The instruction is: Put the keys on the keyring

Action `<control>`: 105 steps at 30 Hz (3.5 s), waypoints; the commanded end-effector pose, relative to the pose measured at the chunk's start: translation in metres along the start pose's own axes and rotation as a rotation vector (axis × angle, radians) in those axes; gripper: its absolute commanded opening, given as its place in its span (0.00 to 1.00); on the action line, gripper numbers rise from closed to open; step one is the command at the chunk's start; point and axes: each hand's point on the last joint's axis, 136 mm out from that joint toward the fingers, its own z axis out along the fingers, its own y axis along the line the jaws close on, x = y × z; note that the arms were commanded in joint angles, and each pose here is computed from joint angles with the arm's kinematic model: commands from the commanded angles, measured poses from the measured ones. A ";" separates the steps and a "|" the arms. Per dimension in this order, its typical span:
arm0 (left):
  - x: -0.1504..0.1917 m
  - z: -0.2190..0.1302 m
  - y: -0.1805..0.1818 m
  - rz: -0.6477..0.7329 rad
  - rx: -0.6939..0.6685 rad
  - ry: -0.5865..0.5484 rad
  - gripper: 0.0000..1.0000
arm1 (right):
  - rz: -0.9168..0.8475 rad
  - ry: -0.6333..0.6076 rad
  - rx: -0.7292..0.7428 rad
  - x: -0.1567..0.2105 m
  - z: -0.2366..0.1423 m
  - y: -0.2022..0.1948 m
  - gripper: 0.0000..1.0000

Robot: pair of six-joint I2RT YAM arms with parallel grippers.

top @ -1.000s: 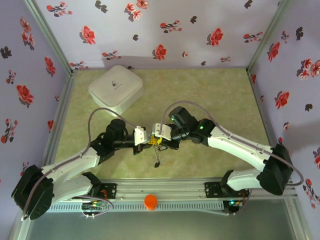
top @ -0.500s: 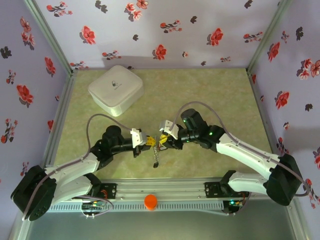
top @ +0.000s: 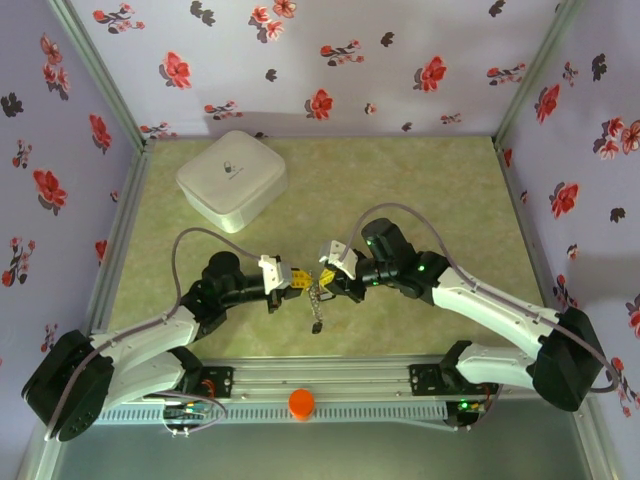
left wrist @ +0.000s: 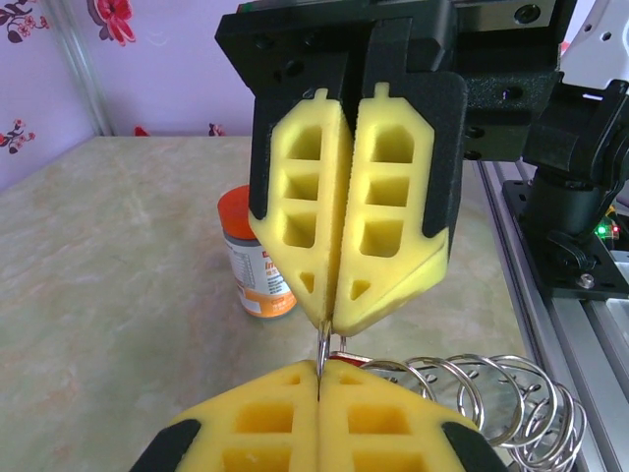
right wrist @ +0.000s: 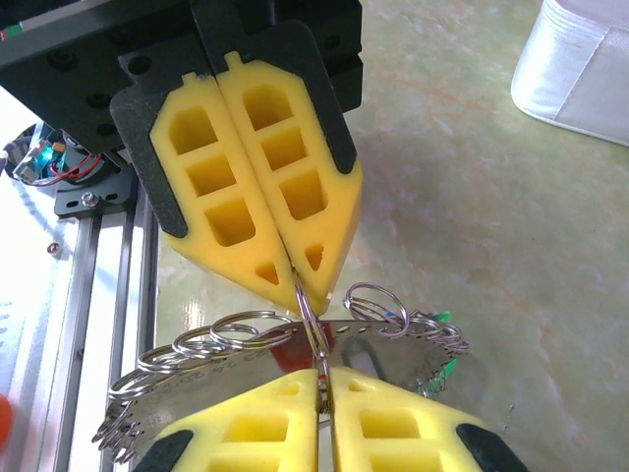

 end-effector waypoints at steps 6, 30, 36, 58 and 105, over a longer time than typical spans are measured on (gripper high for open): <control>-0.034 -0.001 0.001 0.043 0.009 -0.098 0.00 | 0.019 0.029 -0.002 0.006 0.003 -0.003 0.01; -0.036 0.004 0.000 0.043 0.037 -0.100 0.00 | 0.002 -0.091 -0.019 -0.018 0.001 0.000 0.18; -0.035 0.004 -0.001 0.040 0.038 -0.098 0.00 | 0.011 -0.069 -0.024 -0.012 0.006 -0.002 0.10; -0.001 -0.001 -0.004 0.075 0.050 0.160 0.22 | -0.171 0.164 0.012 -0.011 0.008 0.002 0.00; -0.021 0.003 -0.002 0.004 0.018 -0.101 0.00 | 0.045 -0.103 0.018 -0.008 0.005 0.002 0.21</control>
